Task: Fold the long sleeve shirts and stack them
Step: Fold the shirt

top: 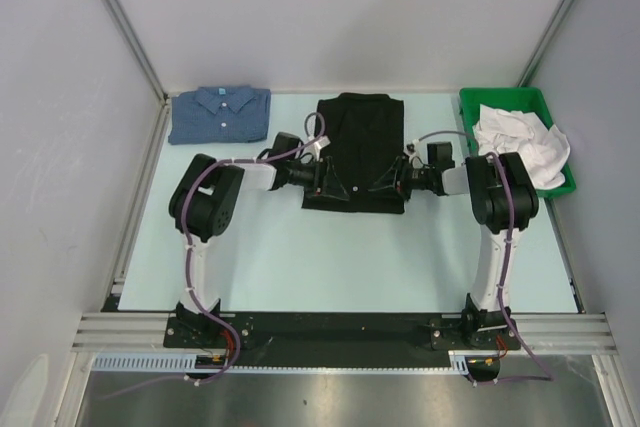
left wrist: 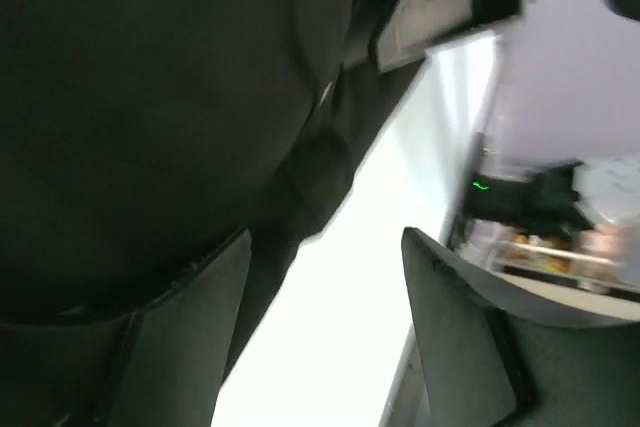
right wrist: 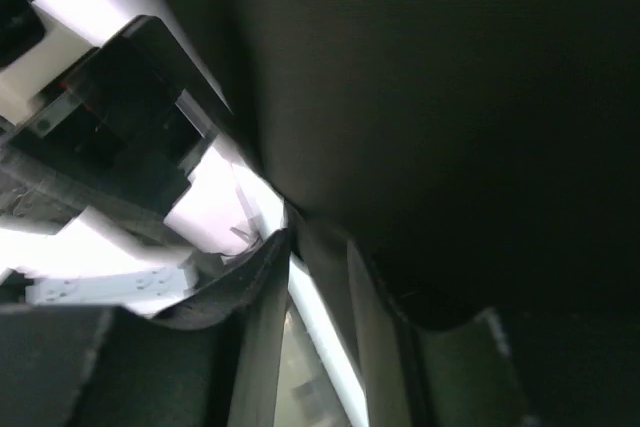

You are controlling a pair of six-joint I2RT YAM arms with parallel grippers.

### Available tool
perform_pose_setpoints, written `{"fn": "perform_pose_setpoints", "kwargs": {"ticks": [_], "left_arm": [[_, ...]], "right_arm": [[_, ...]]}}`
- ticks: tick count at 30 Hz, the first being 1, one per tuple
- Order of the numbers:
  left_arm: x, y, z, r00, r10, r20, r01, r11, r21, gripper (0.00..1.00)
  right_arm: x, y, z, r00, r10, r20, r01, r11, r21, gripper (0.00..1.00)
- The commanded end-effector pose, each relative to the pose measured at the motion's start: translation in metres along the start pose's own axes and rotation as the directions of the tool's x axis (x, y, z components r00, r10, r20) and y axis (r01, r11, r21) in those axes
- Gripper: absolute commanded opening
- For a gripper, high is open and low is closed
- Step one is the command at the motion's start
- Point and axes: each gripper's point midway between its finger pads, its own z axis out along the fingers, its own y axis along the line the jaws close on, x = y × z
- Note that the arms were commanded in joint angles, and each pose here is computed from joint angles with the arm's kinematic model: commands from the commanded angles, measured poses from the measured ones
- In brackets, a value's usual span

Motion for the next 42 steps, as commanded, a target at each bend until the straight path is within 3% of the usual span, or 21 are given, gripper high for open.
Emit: {"fn": "perform_pose_setpoints", "kwargs": {"ticks": [1, 5, 8, 10, 13, 16, 17, 19, 21, 28, 33, 35, 36, 37, 38, 39, 40, 41, 42], "left_arm": [[0.014, 0.059, -0.033, 0.981, -0.189, 0.049, 0.193, 0.976, -0.099, 0.75], [0.019, 0.053, -0.063, 0.990, -0.138, 0.012, 0.138, 0.985, -0.106, 0.83], [-0.009, 0.012, -0.082, 0.995, 0.094, 0.025, -0.092, 0.993, -0.072, 0.99], [-0.037, -0.019, -0.082, 0.979, 0.198, 0.053, -0.196, 0.980, -0.041, 0.99], [-0.065, -0.047, -0.059, 0.972, 0.224, 0.073, -0.226, 0.974, 0.028, 0.98], [-0.096, -0.064, -0.036, 0.965, 0.226, 0.132, -0.237, 0.969, 0.073, 0.95], [-0.096, -0.043, -0.021, 0.980, 0.163, 0.114, -0.171, 0.983, 0.070, 0.93], [-0.127, -0.039, -0.014, 0.978, 0.102, 0.181, -0.118, 0.990, 0.080, 0.91], [-0.137, -0.007, -0.001, 0.980, -0.009, 0.200, -0.007, 0.997, 0.079, 0.89], [-0.137, 0.090, -0.030, 0.960, -0.098, 0.263, 0.118, 0.991, -0.060, 0.88], [-0.128, 0.074, -0.065, 0.973, 0.034, 0.228, -0.015, 0.996, -0.084, 0.89], [-0.119, 0.049, -0.086, 0.960, 0.201, 0.194, -0.178, 0.975, -0.131, 0.91], [-0.116, 0.042, -0.095, 0.947, 0.267, 0.179, -0.239, 0.957, -0.165, 0.91], [-0.111, 0.025, -0.107, 0.923, 0.347, 0.166, -0.315, 0.929, -0.196, 0.92], [-0.101, 0.023, -0.114, 0.877, 0.470, 0.102, -0.439, 0.869, -0.228, 0.92], [-0.095, 0.022, -0.115, 0.837, 0.545, 0.049, -0.513, 0.813, -0.274, 0.92], [-0.080, 0.025, -0.115, 0.801, 0.598, -0.016, -0.576, 0.763, -0.295, 0.92], [-0.080, 0.012, -0.123, 0.656, 0.749, -0.090, -0.732, 0.603, -0.317, 0.92], [-0.068, 0.006, -0.111, 0.568, 0.808, -0.156, -0.806, 0.508, -0.305, 0.92]], "right_arm": [[0.012, -0.068, -0.027, 0.986, 0.167, -0.017, -0.161, 0.968, 0.195, 0.37], [-0.011, -0.061, -0.056, 0.996, 0.090, -0.001, -0.088, 0.971, 0.224, 0.40], [-0.031, -0.012, -0.066, 0.999, -0.048, -0.004, 0.048, 0.988, 0.144, 0.43], [-0.053, 0.029, -0.066, 0.991, -0.120, 0.053, 0.117, 0.992, 0.050, 0.43], [-0.077, 0.067, -0.045, 0.966, -0.223, 0.129, 0.232, 0.971, -0.055, 0.42], [-0.089, 0.086, -0.020, 0.964, -0.229, 0.133, 0.244, 0.963, -0.111, 0.42], [-0.092, 0.075, -0.007, 0.976, -0.184, 0.117, 0.198, 0.973, -0.118, 0.42], [-0.106, 0.076, 0.006, 0.969, -0.196, 0.149, 0.216, 0.967, -0.136, 0.41], [-0.116, 0.045, 0.021, 0.979, -0.143, 0.148, 0.161, 0.980, -0.118, 0.41], [-0.147, -0.013, 0.022, 0.970, -0.171, 0.170, 0.176, 0.984, -0.018, 0.40], [-0.150, 0.017, -0.007, 0.959, -0.238, 0.154, 0.245, 0.969, -0.030, 0.43], [-0.143, 0.057, -0.029, 0.918, -0.365, 0.153, 0.376, 0.925, -0.049, 0.45], [-0.126, 0.059, -0.036, 0.932, -0.348, 0.107, 0.353, 0.935, -0.034, 0.46], [-0.117, 0.081, -0.049, 0.905, -0.412, 0.108, 0.417, 0.908, -0.029, 0.47], [-0.108, 0.081, -0.053, 0.841, -0.533, 0.090, 0.536, 0.844, -0.007, 0.47], [-0.088, 0.075, -0.052, 0.854, -0.520, 0.029, 0.520, 0.854, 0.014, 0.47], [-0.082, 0.079, -0.052, 0.824, -0.566, 0.015, 0.566, 0.824, 0.024, 0.47], [-0.077, 0.077, -0.049, 0.815, -0.579, 0.001, 0.579, 0.815, 0.027, 0.46], [-0.075, 0.078, -0.046, 0.822, -0.569, -0.003, 0.569, 0.822, 0.026, 0.45]]}}
